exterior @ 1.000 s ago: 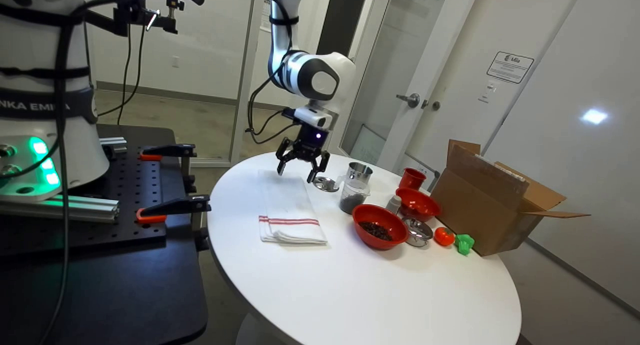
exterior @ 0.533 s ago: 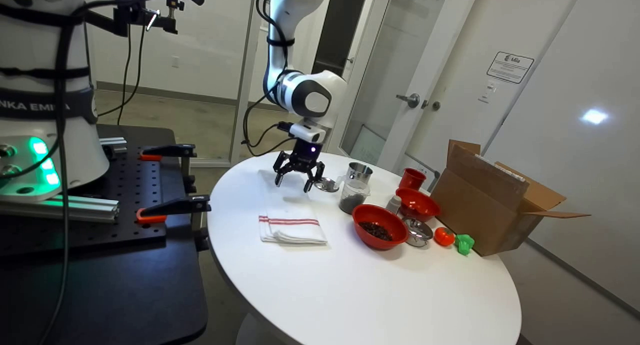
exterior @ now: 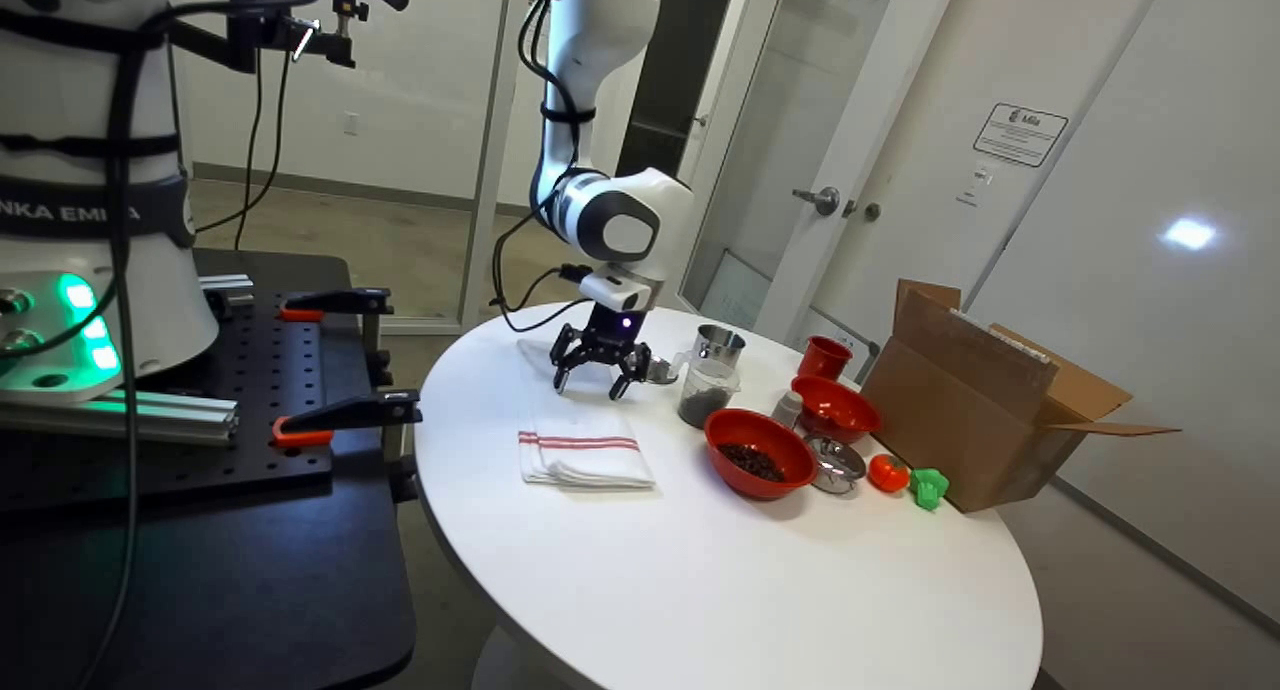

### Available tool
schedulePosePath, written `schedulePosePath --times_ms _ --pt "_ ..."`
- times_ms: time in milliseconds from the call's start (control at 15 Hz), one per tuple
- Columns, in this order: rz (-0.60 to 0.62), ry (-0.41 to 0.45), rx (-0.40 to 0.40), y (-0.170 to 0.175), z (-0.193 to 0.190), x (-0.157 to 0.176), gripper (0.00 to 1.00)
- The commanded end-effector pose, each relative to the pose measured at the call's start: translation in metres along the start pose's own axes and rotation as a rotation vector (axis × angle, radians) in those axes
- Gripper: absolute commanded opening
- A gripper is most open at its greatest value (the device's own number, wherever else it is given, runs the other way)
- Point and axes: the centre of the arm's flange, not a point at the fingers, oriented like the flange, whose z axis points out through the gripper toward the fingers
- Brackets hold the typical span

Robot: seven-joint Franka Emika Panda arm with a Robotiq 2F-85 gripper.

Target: Pick up the white towel and move it to the right.

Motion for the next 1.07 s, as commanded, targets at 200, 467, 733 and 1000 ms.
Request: schedulePosePath --times_ms 200,467,733,1000 --pt "0.011 -0.070 0.036 -0.015 0.010 -0.004 0.59" --pt "0.036 -0.087 0.051 -0.018 0.004 -0.003 0.28" --pt "0.069 -0.128 0.009 -0.019 -0.007 0.000 0.01" --pt "0.057 -0.131 -0.012 -0.017 -0.028 0.007 0.00"
